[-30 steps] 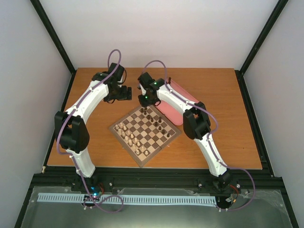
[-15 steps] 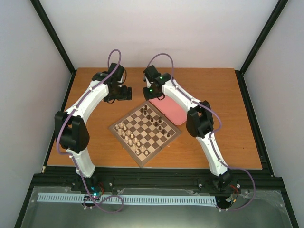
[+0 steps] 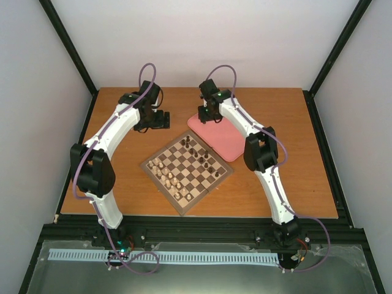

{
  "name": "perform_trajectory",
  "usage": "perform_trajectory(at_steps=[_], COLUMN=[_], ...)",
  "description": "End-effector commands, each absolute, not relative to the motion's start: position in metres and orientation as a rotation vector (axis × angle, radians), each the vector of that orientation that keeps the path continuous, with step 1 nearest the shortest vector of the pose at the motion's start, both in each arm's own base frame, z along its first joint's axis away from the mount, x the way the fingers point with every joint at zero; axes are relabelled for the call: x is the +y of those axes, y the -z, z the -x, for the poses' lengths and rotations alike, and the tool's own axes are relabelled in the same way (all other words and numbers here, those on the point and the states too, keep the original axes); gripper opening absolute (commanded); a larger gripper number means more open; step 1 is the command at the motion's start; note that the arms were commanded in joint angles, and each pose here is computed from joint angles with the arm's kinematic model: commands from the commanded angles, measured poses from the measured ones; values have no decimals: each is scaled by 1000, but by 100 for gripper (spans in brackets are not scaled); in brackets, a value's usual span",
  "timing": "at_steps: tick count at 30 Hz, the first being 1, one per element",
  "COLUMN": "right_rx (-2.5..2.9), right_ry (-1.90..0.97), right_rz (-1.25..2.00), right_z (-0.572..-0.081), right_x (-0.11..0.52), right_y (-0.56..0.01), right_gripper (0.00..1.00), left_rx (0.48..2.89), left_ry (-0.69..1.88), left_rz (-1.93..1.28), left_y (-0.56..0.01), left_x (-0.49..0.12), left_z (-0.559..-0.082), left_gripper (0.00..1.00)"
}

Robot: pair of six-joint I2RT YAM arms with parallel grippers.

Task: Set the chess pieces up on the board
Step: Pick up the chess piece from the storage box.

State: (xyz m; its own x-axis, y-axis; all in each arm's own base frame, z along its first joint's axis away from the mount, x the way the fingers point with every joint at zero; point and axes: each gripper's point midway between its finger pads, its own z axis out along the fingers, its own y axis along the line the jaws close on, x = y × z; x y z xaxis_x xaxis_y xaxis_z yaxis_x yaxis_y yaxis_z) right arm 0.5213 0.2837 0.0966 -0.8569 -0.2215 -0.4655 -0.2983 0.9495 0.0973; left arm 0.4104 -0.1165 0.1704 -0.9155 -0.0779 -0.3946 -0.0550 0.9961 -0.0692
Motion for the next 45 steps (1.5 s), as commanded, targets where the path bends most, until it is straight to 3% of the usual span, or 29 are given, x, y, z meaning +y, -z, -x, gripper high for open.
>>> perform_trajectory(at_steps=[1,34,39,45], right_rx=[2640,2628,2627,2623], right_ry=[-219,-295,-297,-293], right_rz=[401,406,402,402], right_z=[-529,-550,-552,-553], right_x=[286,292,291,290], right_y=[-83,-48,-47,-47], right_gripper=[50,40,35,22], left_rx=[2691,2710,2712,2715], left_ry=[99,83,81,83], left_rz=[99,98,95,96], left_y=[-190,-186,-185,-185], left_x=[-117,-118,-118,-119], left_z=[-414,-421,-422,-422], left_gripper=[100,100,100,100])
